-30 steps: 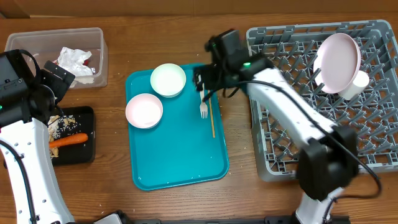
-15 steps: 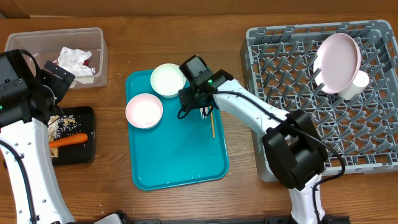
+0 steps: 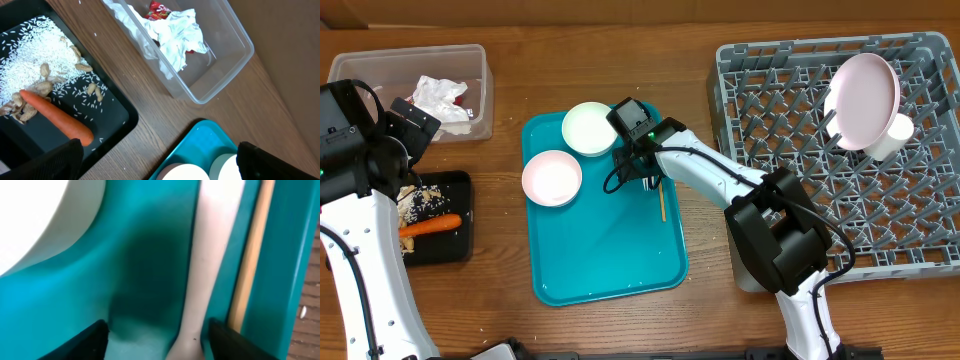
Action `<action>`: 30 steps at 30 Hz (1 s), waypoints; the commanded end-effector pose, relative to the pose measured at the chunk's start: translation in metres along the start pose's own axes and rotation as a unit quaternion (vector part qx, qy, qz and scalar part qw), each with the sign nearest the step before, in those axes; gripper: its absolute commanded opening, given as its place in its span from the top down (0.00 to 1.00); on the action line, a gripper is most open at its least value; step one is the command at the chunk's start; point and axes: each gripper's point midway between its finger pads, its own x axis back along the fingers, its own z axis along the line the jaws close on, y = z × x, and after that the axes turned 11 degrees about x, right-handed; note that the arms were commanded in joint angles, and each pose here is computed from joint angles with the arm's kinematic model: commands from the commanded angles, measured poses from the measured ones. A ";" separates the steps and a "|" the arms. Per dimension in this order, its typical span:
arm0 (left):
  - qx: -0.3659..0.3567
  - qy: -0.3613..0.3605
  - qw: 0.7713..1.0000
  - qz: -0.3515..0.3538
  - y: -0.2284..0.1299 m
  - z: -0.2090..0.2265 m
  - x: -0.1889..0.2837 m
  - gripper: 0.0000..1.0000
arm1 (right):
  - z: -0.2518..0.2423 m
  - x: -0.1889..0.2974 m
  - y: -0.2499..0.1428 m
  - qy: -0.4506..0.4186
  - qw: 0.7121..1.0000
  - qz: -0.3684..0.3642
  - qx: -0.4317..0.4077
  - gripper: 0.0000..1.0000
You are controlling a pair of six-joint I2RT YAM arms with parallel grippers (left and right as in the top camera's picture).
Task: Sort waste into correct bins and load items into the dishwasher rack
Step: 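Move the right gripper to the white fork on the teal tray and grasp it, then carry the fork to the rack's left edge and release it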
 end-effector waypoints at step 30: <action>0.006 0.003 1.000 -0.008 0.004 0.001 0.002 0.00 | -0.148 0.184 0.059 -0.067 0.992 -0.061 -0.091 0.96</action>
